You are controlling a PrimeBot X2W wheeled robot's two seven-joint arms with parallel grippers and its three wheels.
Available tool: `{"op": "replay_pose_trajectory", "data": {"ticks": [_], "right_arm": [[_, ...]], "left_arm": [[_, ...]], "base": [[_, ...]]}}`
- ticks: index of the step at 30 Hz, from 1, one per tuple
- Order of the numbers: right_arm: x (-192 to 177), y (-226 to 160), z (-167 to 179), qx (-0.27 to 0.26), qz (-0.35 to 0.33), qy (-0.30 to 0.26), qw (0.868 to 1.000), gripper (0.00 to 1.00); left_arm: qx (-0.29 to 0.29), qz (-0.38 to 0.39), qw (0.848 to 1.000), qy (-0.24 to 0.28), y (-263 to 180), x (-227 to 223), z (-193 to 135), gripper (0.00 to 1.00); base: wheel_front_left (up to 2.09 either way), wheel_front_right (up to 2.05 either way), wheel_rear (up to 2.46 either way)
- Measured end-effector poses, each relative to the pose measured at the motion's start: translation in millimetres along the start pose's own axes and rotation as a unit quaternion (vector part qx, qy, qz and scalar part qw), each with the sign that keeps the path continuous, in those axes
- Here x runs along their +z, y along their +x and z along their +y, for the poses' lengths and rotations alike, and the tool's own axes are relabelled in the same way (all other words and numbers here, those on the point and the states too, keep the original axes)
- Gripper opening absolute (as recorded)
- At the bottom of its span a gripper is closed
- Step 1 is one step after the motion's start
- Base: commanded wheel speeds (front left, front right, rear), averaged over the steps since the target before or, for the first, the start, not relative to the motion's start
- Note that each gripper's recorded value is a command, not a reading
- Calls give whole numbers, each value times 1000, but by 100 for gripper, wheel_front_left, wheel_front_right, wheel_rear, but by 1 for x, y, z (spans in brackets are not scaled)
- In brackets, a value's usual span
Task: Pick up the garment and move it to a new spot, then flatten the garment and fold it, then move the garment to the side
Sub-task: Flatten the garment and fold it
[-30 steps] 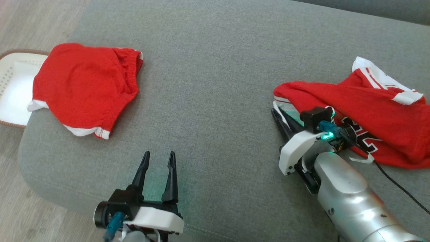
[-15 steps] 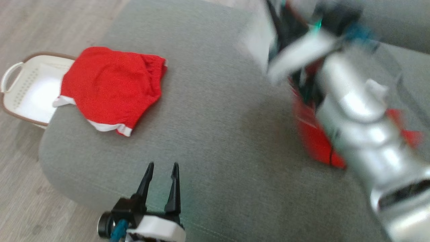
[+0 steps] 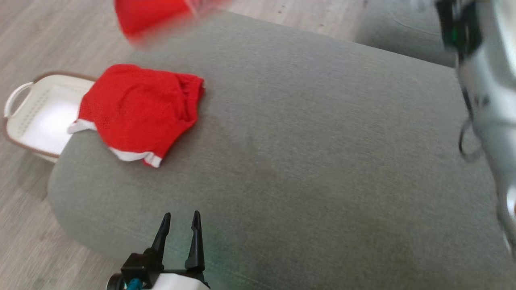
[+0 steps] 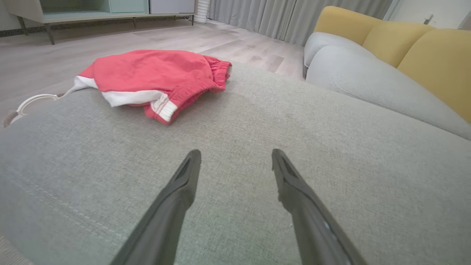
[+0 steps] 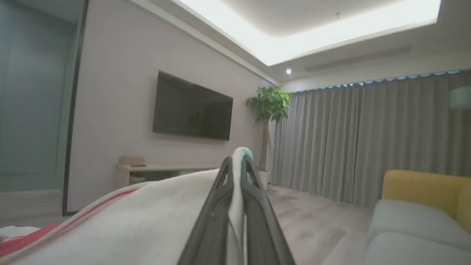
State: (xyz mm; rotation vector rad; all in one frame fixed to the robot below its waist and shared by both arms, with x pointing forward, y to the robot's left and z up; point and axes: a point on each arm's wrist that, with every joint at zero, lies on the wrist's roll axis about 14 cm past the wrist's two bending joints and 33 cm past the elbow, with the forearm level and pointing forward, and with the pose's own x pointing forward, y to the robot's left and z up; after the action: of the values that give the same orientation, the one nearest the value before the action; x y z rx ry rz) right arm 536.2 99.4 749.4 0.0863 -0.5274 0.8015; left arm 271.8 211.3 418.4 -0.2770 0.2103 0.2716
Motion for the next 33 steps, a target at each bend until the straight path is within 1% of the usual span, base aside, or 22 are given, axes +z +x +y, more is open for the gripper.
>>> {"op": "replay_pose_trajectory", "data": {"ticks": [1, 2, 4, 6, 8, 9, 11, 12, 14, 16, 17, 20, 22, 25, 27, 30, 32, 33], "right_arm": [[-21, -15, -10, -13, 28, 2, 1000, 0], [-21, -15, -10, -13, 28, 2, 1000, 0], [-68, -57, -30, -46, 92, 17, 995, 0], [-116, -112, -45, -82, 163, 34, 983, 0], [-159, -178, -56, -126, 235, 58, 962, 0], [-177, -214, -59, -150, 270, 71, 949, 0], [-200, -278, -62, -197, 322, 93, 921, 0], [-206, -306, -63, -218, 341, 100, 909, 0], [-208, -347, -68, -255, 362, 106, 890, 0], [-203, -369, -78, -286, 364, 103, 880, 0], [-198, -375, -84, -297, 361, 98, 879, 0], [-184, -378, -97, -316, 343, 83, 881, 0], [-179, -378, -101, -321, 336, 77, 882, 0], [-176, -371, -103, -314, 334, 65, 887, 0], [-174, -354, -107, -301, 325, 55, 895, 0], [-166, -313, -117, -272, 304, 27, 913, 0], [-158, -284, -130, -254, 291, 1, 922, 0], [-149, -261, -146, -245, 281, -23, 927, 0]], "left_arm": [[-5, 1, 1000, 1, 2, 0, -3, 100], [-5, 1, 1000, 1, 2, 0, -3, 100], [-17, 6, 1000, 2, 5, -2, -9, 100], [-27, 11, 1000, 4, 9, -4, -15, 100], [-39, 15, 999, 6, 12, -7, -22, 100], [-44, 18, 999, 7, 14, -8, -25, 100], [-55, 22, 998, 8, 17, -10, -32, 100], [-61, 23, 998, 9, 19, -10, -35, 100], [-74, 25, 997, 11, 22, -11, -42, 100], [-88, 28, 996, 12, 25, -12, -50, 100], [-95, 29, 995, 14, 26, -13, -53, 100], [-112, 31, 993, 20, 30, -14, -63, 100], [-119, 32, 992, 21, 31, -14, -67, 100], [-125, 36, 991, 21, 30, -17, -69, 100], [-124, 39, 991, 22, 28, -19, -68, 100], [-119, 44, 992, 22, 25, -22, -65, 100], [-111, 45, 993, 21, 24, -23, -61, 100], [-103, 45, 993, 21, 23, -23, -56, 100]], "base": [[0, 0, 0], [0, 0, 0], [0, 0, 0], [0, 0, 0], [0, 0, 0], [0, 0, 0], [0, 0, 0], [0, 0, 0], [0, 0, 0], [0, 0, 0], [0, 0, 0], [0, 0, 0], [0, 0, 0], [0, 0, 0], [0, 0, 0], [0, 0, 0], [0, 0, 0], [0, 0, 0]]}}
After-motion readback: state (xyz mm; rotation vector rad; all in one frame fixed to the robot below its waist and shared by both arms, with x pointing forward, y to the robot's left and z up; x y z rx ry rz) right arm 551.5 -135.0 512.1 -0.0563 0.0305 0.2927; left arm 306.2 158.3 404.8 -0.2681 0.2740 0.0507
